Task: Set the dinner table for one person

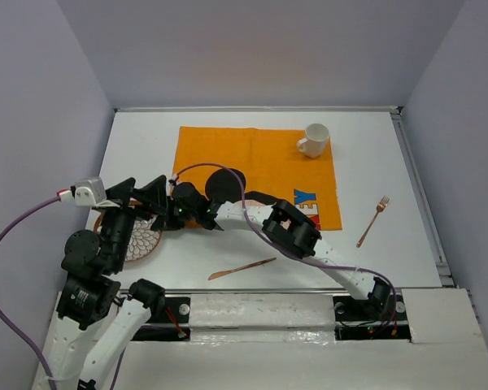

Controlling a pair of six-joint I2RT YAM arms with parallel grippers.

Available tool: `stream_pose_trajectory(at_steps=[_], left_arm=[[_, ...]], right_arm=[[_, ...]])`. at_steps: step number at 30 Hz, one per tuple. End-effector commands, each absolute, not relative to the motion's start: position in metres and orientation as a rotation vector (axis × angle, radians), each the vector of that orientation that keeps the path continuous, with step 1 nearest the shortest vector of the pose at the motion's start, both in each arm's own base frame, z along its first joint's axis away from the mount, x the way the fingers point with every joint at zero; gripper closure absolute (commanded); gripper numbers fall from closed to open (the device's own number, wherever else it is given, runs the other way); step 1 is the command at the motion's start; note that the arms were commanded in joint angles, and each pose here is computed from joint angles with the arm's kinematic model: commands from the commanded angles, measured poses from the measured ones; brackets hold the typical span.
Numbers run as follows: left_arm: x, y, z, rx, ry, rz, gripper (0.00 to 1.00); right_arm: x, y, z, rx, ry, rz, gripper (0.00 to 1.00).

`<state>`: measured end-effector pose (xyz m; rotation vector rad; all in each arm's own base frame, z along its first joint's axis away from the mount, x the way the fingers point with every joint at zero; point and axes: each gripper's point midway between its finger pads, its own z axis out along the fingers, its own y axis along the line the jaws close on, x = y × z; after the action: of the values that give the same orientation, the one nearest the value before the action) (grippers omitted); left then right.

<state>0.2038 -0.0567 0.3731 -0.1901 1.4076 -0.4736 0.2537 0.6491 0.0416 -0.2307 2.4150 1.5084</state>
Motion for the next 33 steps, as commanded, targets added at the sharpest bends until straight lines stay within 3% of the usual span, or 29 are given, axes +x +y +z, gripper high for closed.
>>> stream_pose_trajectory(at_steps=[1,13,18,26,33], left_arm=[[0.203,-0.051,0.397,-0.187,1.349,-0.448,0.01],[0.187,-0.054,0.442,-0.117,1.264,-0.484,0.01],[0.179,-0.059,0.455,-0.098,1.234,-0.530,0.01],[0.192,-0.072,0.424,-0.092,1.268,-0.570,0.01],[0.218,-0.094,0.355,-0.060,1.395,-0.600,0.01]], right_arm=[[0.246,0.661,0.126,-0.304,2.215,1.670,1.00],[0.251,0.611,0.253,-0.280,1.884,1.633,1.00],[0.277,0.572,0.278,-0.199,1.814,1.604,1.00],[0.336,0.463,0.275,0.058,1.776,1.502,1.00],[0.386,0.346,0.229,0.306,1.822,1.320,1.00]])
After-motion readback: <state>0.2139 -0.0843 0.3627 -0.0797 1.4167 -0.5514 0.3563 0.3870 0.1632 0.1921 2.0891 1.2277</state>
